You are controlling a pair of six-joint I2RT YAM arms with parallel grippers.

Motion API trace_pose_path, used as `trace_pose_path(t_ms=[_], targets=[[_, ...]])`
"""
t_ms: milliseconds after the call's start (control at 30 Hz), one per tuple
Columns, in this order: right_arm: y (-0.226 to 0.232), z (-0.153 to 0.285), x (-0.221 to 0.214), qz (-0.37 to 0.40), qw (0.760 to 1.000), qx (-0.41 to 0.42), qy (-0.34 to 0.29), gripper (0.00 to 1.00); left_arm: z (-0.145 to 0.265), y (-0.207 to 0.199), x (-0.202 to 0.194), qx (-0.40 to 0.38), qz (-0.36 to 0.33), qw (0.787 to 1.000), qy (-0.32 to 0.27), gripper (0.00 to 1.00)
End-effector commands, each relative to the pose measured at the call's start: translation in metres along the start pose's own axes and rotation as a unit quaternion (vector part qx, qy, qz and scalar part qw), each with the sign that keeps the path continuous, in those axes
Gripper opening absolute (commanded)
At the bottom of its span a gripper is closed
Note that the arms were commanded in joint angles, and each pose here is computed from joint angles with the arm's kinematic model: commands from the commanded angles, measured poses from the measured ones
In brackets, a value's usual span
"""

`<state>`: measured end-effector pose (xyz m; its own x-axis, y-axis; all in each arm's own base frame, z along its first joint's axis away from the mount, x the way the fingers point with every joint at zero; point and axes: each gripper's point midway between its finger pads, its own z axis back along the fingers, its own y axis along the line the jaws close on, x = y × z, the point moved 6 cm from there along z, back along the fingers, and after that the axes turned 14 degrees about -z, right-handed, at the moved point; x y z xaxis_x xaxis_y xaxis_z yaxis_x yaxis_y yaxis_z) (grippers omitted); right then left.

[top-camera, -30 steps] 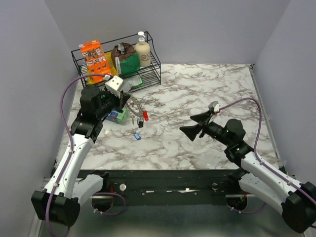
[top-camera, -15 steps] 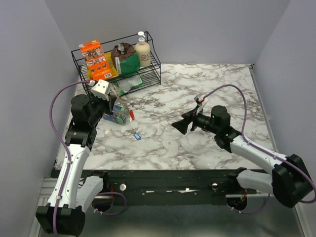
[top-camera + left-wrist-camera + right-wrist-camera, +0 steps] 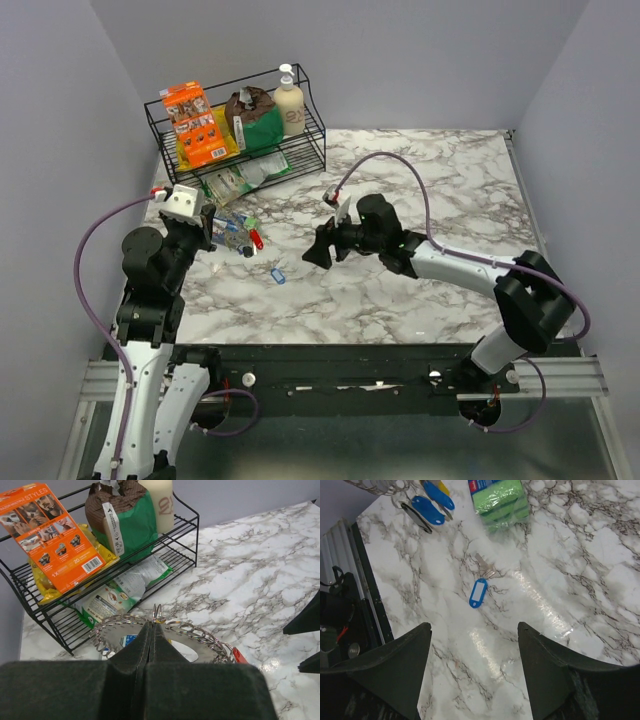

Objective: Put the keys on the keyring

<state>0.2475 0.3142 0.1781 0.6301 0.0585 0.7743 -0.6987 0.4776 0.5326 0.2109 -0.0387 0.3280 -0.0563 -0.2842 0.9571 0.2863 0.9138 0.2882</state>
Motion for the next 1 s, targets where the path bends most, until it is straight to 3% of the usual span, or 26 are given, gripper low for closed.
trace_pose_path(t_ms=[0,167,467,700,967], targets=[[-0.005,-0.026,-0.011,0.011,0.999,-0.030,0.043,0.75,0.016,0.010,-0.006,0.057,0.005,0.998,0.022,0.00],[-0.006,-0.055,-0.007,0.006,0.996,-0.069,0.064,0.73,0.031,0.014,-0.008,0.090,0.005,0.995,0.034,0.00],[-0.001,-0.108,-0.039,0.011,0.983,-0.134,0.125,0.67,0.054,0.024,0.002,0.152,0.015,0.988,0.021,0.00],[-0.011,-0.141,-0.063,-0.010,0.968,-0.190,0.162,0.59,0.061,0.023,0.018,0.139,0.014,0.990,-0.004,0.00],[-0.018,-0.153,-0.068,-0.004,0.964,-0.218,0.152,0.54,0.063,0.018,0.022,0.122,0.016,0.992,-0.019,0.00]])
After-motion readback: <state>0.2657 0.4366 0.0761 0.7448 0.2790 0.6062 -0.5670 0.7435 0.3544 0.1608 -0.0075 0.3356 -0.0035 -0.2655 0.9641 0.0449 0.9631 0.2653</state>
